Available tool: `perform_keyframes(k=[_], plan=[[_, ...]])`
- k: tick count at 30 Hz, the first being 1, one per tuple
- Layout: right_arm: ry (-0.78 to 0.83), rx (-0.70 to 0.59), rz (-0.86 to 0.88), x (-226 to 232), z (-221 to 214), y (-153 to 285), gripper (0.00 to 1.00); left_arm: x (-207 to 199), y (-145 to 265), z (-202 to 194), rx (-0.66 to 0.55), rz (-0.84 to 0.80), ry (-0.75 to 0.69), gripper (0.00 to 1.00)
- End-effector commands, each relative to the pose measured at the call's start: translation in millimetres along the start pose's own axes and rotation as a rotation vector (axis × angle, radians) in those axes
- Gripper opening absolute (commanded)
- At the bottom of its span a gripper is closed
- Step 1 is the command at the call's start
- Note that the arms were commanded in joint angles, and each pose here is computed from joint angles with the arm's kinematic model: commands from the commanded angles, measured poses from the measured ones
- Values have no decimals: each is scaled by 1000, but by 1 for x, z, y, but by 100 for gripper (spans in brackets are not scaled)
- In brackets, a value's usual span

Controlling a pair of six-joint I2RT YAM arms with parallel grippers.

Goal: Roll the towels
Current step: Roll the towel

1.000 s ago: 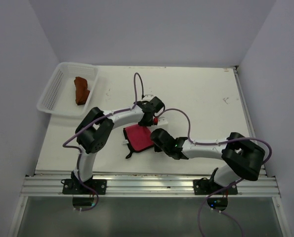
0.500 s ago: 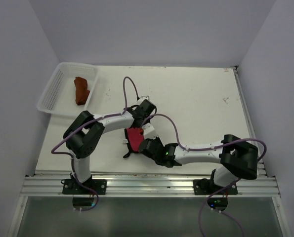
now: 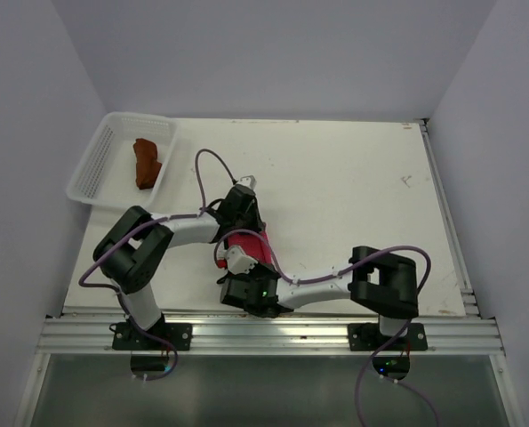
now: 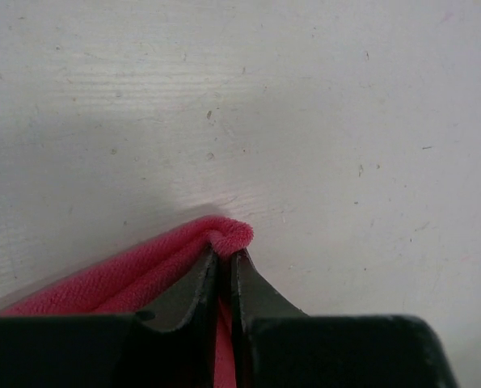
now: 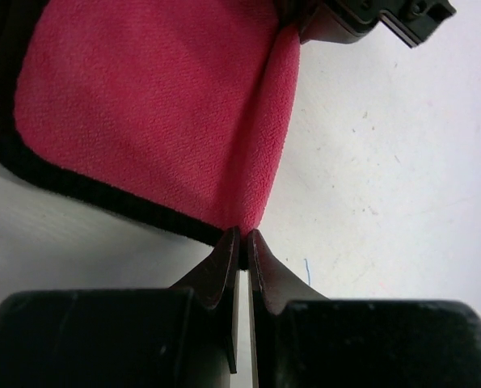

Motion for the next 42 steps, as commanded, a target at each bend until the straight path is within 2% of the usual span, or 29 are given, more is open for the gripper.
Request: perform_keyframes(k=[1, 6, 12, 17, 22, 33, 42], plan=[[210, 0, -51, 3, -6, 14, 0, 8, 3, 43, -238, -1, -8, 0], [366, -1, -42, 15, -16, 13, 0, 12, 6, 38, -258, -28, 5, 0], [548, -4, 70, 28, -28, 12, 0, 21, 2, 27, -232, -26, 9, 0], [628, -9, 107, 36, -29, 8, 0, 25, 5, 13, -282, -59, 19, 0], [652, -15, 128, 40, -27, 9, 0, 32, 1, 0, -244, -32, -7, 0], [458, -62, 145, 38, 3, 24, 13, 50, -2, -33, -237, 9, -15, 0], [143, -64, 252, 3, 33, 47, 39, 56, -4, -53, -223, -1, 6, 0]])
Point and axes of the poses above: each gripper's point midway between its finger pads, its own y axis back along the fingers, its own x axis along the line the jaws close on, z = x × y, the point moved 7 cm from there along y, back along the fingers, and after that the axes turned 15 degrees about -y, right-handed, at the moved point
